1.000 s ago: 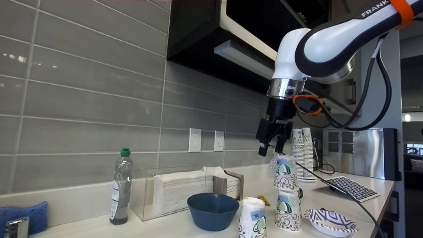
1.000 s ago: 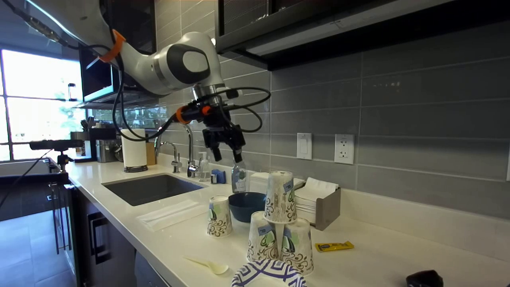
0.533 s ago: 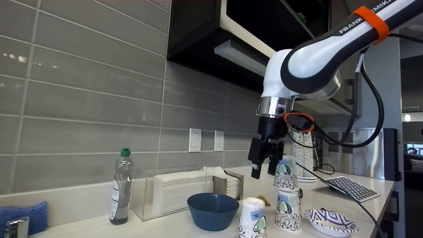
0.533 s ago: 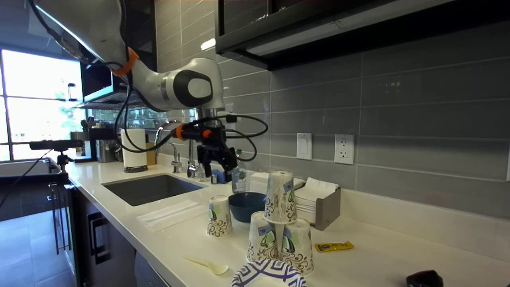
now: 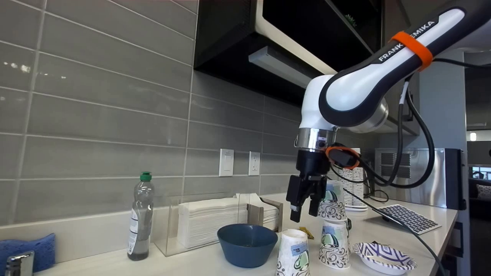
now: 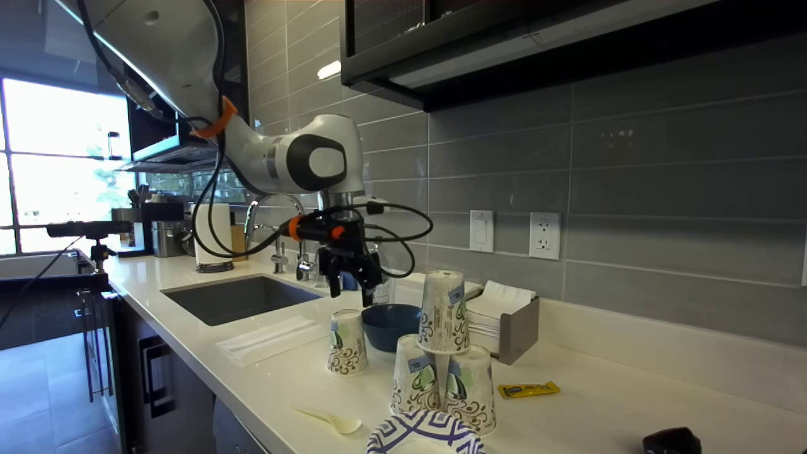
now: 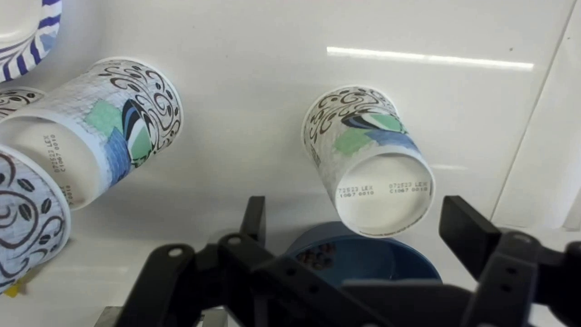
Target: Stack the cups
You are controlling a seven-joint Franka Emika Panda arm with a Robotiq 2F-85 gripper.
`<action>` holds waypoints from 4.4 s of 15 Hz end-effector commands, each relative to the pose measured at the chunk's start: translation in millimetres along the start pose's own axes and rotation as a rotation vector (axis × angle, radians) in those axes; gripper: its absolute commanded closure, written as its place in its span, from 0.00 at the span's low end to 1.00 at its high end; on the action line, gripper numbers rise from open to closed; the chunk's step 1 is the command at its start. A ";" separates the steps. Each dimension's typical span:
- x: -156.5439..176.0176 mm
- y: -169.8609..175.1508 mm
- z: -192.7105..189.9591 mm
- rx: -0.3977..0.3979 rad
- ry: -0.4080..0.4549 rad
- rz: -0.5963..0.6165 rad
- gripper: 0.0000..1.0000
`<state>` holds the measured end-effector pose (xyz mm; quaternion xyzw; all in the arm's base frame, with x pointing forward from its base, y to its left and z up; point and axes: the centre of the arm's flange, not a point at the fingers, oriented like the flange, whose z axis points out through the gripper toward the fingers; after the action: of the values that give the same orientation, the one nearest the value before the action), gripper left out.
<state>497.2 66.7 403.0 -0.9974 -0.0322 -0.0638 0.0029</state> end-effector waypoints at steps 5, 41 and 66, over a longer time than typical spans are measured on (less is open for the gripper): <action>7.1 17.3 27.1 0.010 0.008 0.005 0.07; -43.4 47.5 -173.7 -0.177 0.154 0.072 0.99; 1.6 163.8 -227.4 -0.291 0.110 0.221 0.99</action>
<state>467.4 -91.6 625.6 -0.9784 0.0929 -0.1256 -0.1356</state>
